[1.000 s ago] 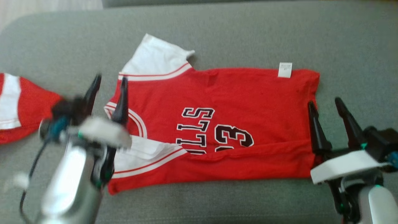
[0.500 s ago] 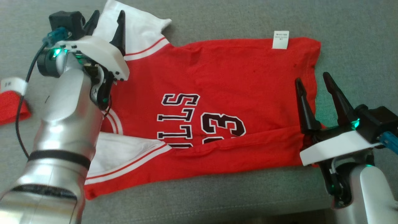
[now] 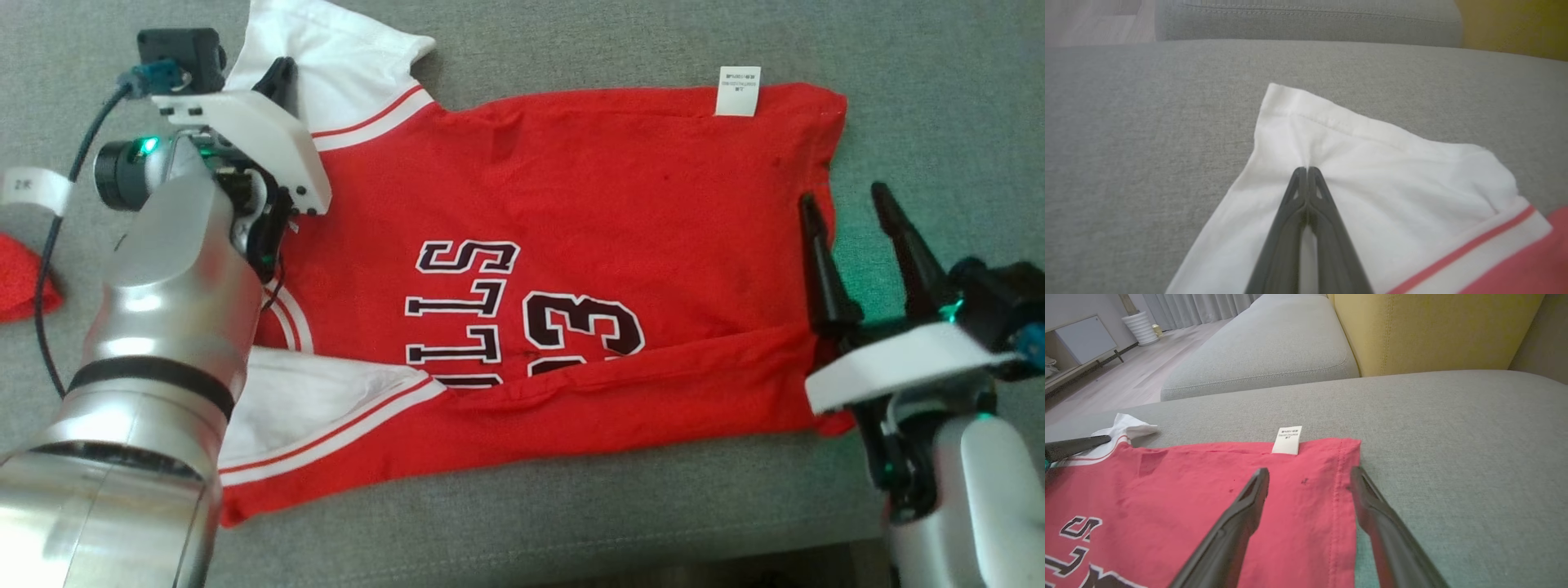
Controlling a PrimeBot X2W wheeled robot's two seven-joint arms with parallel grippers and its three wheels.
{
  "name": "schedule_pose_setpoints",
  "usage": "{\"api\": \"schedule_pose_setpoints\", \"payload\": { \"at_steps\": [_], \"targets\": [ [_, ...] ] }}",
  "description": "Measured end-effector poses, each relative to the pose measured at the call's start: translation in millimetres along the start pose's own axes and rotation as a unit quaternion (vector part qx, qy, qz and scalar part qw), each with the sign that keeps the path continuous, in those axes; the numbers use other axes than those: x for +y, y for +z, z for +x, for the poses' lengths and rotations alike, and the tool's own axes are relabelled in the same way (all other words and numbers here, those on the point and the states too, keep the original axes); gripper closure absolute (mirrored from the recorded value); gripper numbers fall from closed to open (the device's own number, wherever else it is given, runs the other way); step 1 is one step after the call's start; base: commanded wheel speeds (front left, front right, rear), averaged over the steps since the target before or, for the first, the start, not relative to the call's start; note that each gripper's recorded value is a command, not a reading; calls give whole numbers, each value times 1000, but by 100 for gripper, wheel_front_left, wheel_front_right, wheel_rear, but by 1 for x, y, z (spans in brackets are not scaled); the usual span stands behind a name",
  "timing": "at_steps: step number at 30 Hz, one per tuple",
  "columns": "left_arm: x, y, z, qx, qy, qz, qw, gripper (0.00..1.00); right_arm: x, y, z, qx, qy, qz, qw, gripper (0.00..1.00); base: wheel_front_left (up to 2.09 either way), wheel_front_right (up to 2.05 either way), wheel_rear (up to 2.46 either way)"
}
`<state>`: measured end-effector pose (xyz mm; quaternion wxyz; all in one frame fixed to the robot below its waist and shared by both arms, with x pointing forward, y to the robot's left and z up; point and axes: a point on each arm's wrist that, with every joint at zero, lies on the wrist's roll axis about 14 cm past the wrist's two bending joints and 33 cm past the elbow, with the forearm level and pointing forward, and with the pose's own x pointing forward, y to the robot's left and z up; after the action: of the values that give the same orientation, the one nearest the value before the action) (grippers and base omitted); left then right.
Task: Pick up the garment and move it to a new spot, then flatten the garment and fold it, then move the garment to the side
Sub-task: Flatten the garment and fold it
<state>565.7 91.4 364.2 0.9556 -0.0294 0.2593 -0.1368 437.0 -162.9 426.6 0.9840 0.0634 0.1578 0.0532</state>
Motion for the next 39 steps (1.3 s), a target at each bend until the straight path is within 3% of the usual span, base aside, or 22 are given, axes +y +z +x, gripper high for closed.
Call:
{"api": "schedule_pose_setpoints", "payload": {
  "at_steps": [11,21,22,24,30,34,39],
  "targets": [
    [4,26,-9,-71,10,17,997,100,-31,29,48,-5,-15,-15,1000,0,0,0,0],
    [7,46,-24,-120,11,3,993,100,-29,-37,74,155,2,-1,988,0,0,0,0],
    [7,46,-26,-122,11,1,992,100,-28,-36,75,156,4,2,988,27,0,0,0],
    [6,47,-29,-129,9,0,992,100,-27,-33,79,155,8,5,988,100,0,0,0],
    [7,70,-42,-179,11,-9,984,100,-22,-10,83,106,18,17,994,100,0,0,0],
    [6,85,-62,-224,13,-16,974,100,-22,29,83,35,25,10,999,100,0,0,0],
    [9,95,-88,-270,21,-24,962,100,-16,45,80,7,36,20,999,100,0,0,0]
  ]
}}
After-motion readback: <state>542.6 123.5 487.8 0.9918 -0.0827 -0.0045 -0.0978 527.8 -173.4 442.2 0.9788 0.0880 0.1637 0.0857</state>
